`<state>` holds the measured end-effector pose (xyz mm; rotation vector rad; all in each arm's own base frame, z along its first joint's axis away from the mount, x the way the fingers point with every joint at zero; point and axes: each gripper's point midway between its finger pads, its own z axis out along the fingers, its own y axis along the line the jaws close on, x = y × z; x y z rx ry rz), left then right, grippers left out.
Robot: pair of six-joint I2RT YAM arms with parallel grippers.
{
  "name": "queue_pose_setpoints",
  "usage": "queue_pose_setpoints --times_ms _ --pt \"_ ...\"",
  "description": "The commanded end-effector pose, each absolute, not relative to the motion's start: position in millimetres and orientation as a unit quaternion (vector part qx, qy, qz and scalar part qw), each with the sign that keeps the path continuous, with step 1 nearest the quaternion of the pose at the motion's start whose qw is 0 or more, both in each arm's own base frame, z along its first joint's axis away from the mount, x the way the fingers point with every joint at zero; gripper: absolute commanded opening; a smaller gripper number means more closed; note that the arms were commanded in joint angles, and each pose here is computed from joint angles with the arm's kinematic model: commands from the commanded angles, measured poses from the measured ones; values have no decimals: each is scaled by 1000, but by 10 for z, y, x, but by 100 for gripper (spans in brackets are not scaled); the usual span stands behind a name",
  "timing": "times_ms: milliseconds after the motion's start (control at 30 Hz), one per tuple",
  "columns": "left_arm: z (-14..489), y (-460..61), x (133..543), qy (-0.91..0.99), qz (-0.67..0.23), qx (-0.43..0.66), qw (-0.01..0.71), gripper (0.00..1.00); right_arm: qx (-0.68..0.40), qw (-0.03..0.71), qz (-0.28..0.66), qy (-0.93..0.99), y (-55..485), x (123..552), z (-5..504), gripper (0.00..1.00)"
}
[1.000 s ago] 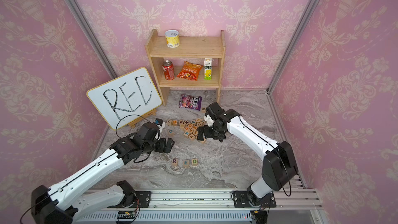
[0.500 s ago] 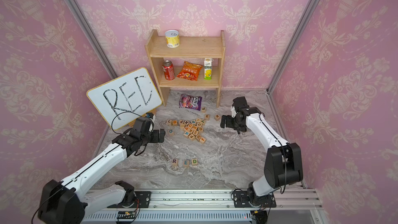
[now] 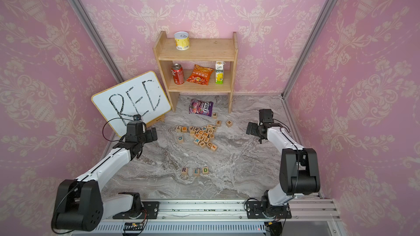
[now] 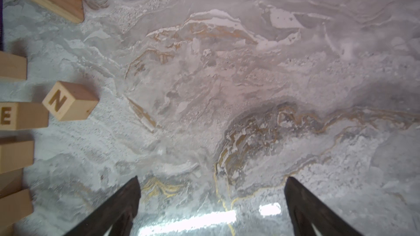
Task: Assemble the uppercase word "red" with letter blocks
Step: Reset both arms
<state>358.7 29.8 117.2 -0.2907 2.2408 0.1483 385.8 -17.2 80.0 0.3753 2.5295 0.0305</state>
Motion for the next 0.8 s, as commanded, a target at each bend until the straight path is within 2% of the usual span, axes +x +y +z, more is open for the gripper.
queue_pose_setpoints --times_ms 0,267,467,667,767 --pt "1104 495 3669 884 92 -114 444 99 120 359 -22 925 -298 4055 818 100" --pt "948 638 3905 842 54 -145 518 99 123 442 -47 887 -407 4083 893 100" --pt "818 589 4039 845 48 -117 519 99 129 481 -52 865 -439 4055 941 100" --pt "940 560 3808 799 46 -116 588 99 99 535 -59 837 -305 3937 1051 100" --pt "924 549 3770 792 49 -114 598 99 65 546 -71 832 -146 3943 1033 100"
